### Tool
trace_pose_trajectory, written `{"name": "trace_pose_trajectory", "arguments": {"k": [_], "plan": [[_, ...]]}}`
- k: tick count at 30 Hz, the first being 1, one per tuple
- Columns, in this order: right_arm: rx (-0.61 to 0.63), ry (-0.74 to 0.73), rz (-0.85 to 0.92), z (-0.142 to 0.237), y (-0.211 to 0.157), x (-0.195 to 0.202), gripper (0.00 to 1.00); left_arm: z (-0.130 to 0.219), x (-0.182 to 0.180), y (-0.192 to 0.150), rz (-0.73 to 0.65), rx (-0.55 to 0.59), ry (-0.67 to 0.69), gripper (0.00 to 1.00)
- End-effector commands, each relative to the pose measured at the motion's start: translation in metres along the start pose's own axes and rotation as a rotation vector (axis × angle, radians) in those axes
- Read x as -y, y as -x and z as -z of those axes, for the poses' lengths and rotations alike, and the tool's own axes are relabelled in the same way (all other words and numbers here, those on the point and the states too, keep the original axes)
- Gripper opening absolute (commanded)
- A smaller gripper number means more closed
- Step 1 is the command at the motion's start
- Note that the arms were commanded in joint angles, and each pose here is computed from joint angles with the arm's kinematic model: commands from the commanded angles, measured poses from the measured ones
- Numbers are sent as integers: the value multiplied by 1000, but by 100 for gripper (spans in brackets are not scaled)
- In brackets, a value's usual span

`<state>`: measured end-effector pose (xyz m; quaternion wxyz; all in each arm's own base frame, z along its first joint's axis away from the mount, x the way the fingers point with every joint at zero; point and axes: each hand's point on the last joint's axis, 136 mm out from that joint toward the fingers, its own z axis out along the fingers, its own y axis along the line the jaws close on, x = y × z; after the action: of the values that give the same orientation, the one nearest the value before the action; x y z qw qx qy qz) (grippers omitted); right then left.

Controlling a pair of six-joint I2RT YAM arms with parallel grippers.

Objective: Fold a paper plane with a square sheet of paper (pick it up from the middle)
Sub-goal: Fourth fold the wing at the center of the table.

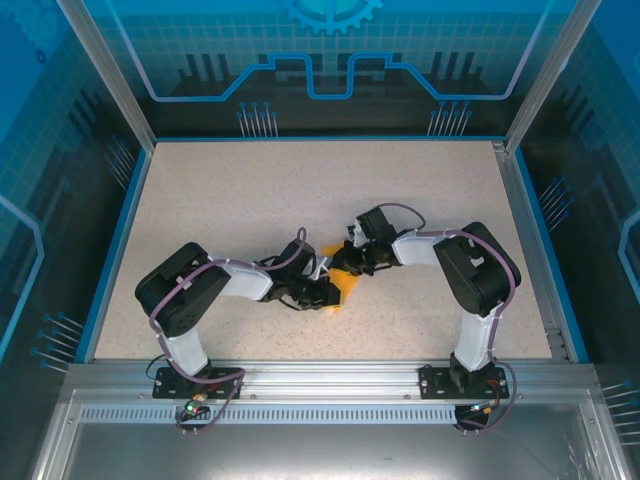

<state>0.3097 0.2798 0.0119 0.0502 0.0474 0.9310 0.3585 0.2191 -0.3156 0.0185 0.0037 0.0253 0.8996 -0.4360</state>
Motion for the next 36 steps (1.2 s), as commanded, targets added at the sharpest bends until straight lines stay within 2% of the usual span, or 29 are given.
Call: {"name": "trace_pose_trajectory", "arguments": {"k": [1,7,18,22,24,30,36], "plan": [[-48,-116,-53,-12,-16,41,15,-3,-18,-30,17,-99,40,15],[-52,-125,-63,-14,-19,45,15,-3,-27,-39,27,-123,64,14],[-47,-143,-74,-14,-23,49,15,1,-20,-63,9,-168,55,11],[-45,-147,-81,-14,-24,49,15,18,-16,-54,-21,-62,81,10],[-25,-149,-98,-14,-23,47,14,31,-16,-42,-17,31,102,9],[26,-161,-182,-18,-37,48,15,70,-13,-1,69,244,70,11],[46,-173,-233,-22,-47,48,15,80,3,22,75,291,32,13]]}}
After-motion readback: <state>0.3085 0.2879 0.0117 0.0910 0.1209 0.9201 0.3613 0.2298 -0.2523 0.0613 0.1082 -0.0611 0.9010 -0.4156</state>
